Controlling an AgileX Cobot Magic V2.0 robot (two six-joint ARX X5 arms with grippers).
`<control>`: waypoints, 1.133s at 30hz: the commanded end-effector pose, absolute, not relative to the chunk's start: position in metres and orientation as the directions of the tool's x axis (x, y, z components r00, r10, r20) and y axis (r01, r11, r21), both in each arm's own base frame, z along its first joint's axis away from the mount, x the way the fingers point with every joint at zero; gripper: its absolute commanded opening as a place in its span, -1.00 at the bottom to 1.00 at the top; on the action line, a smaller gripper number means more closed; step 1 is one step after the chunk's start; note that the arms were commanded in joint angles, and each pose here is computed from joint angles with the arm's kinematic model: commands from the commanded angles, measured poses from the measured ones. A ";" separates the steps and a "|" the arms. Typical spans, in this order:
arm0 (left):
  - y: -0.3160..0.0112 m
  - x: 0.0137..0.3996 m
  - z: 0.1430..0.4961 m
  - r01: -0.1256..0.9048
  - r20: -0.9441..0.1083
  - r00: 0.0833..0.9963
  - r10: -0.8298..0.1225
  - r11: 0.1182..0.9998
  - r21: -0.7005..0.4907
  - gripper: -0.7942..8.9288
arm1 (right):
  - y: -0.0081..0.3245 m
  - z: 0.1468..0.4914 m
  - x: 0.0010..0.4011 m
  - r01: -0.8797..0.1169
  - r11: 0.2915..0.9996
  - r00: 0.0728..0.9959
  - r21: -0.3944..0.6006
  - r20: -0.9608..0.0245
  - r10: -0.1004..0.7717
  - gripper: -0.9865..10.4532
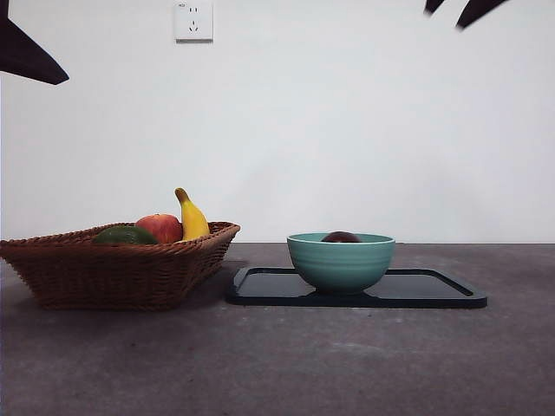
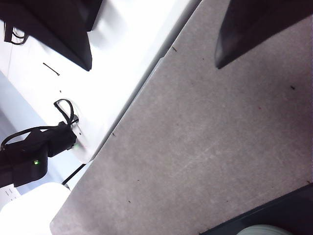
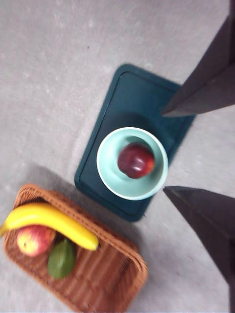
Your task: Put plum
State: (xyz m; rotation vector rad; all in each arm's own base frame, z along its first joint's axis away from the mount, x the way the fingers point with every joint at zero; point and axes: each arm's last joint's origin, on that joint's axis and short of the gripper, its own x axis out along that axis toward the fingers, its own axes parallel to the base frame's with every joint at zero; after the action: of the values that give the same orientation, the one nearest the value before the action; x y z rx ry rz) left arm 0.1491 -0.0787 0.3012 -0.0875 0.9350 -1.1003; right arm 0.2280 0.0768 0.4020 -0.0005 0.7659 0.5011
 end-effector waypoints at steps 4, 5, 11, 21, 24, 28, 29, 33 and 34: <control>-0.080 0.150 0.303 0.736 -0.592 0.125 -0.796 0.475 -0.483 -0.01 | 0.077 0.399 0.188 -0.521 0.830 0.570 0.201 -0.642 0.513 -0.43; -0.080 0.150 0.303 0.736 -0.592 0.125 -0.796 0.475 -0.483 -0.01 | 0.077 0.396 0.183 -0.529 0.825 0.567 0.199 -0.639 0.519 -0.43; -0.080 0.150 0.303 0.736 -0.592 0.125 -0.796 0.475 -0.483 -0.01 | 0.076 0.361 0.150 -0.573 0.793 0.515 0.210 -0.661 0.546 -0.43; -0.080 0.150 0.303 0.736 -0.592 0.125 -0.796 0.475 -0.482 -0.01 | 0.072 0.312 0.112 -0.639 0.695 0.382 0.329 -0.649 0.658 -0.43; -0.080 0.150 0.303 0.736 -0.592 0.125 -0.796 0.475 -0.482 -0.01 | 0.070 0.304 0.107 -0.638 0.691 0.371 0.340 -0.651 0.662 -0.43; -0.080 0.150 0.303 0.736 -0.592 0.125 -0.796 0.475 -0.482 -0.01 | 0.069 0.302 0.105 -0.639 0.691 0.374 0.339 -0.649 0.663 -0.43; -0.080 0.150 0.303 0.736 -0.592 0.125 -0.796 0.475 -0.483 -0.01 | 0.069 0.302 0.105 -0.639 0.691 0.374 0.338 -0.648 0.664 -0.43; -0.080 0.150 0.303 0.735 -0.593 0.125 -0.796 0.475 -0.483 -0.01 | 0.069 0.302 0.105 -0.639 0.691 0.374 0.339 -0.648 0.663 -0.43; -0.080 0.150 0.303 0.735 -0.592 0.125 -0.796 0.475 -0.483 -0.01 | 0.069 0.302 0.105 -0.639 0.691 0.374 0.339 -0.648 0.663 -0.43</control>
State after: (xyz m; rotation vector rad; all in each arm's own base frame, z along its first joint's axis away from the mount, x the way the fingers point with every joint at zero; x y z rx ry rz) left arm 0.1492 -0.0788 0.3011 -0.0875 0.9350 -1.1003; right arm 0.1040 0.0678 0.2999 0.0241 0.8519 0.8276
